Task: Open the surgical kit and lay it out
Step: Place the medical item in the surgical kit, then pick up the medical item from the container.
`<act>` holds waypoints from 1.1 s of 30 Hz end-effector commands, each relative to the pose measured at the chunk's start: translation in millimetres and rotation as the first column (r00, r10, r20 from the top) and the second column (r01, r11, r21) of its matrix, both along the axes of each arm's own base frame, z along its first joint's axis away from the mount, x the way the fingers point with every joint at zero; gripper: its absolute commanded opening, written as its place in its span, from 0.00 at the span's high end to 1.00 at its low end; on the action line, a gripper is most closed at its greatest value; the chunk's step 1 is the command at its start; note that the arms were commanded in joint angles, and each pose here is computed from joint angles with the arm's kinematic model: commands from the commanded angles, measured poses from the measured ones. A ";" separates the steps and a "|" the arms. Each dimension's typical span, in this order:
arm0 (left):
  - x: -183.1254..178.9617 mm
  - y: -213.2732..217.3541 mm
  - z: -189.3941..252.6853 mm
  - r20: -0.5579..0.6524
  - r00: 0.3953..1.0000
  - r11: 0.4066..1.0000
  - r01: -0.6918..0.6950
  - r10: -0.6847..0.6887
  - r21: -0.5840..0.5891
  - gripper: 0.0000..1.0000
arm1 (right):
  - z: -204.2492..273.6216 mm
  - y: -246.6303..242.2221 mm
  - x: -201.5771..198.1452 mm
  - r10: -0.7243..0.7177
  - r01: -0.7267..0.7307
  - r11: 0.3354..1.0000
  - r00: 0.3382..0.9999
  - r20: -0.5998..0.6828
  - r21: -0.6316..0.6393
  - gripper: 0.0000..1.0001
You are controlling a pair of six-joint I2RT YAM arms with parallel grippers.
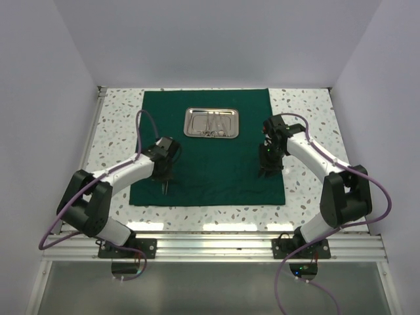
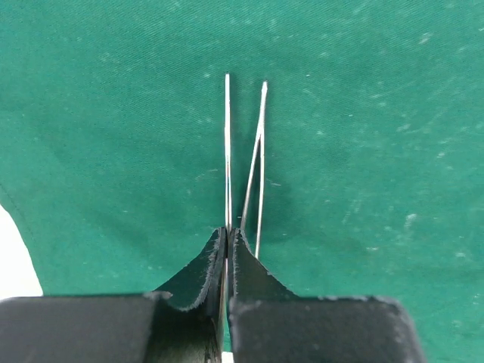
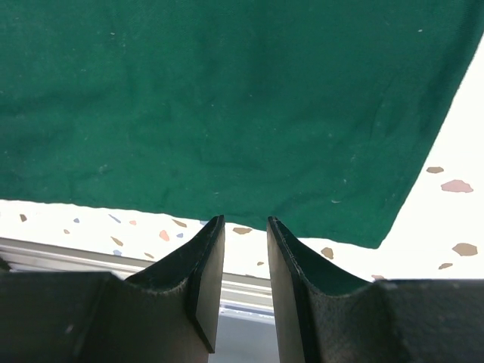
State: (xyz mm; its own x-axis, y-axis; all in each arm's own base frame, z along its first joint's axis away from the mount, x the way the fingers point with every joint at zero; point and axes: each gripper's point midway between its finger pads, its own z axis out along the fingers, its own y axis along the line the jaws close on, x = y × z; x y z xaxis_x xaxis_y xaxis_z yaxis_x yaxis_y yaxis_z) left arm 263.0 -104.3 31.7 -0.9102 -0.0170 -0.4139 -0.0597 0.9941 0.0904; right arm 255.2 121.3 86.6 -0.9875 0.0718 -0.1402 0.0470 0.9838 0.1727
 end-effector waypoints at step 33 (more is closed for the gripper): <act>306.1 -84.6 68.0 0.333 0.928 0.986 0.158 -0.167 0.052 0.57 | 27.2 -20.1 -0.6 0.016 -0.010 0.995 0.998 0.060 -0.095 0.67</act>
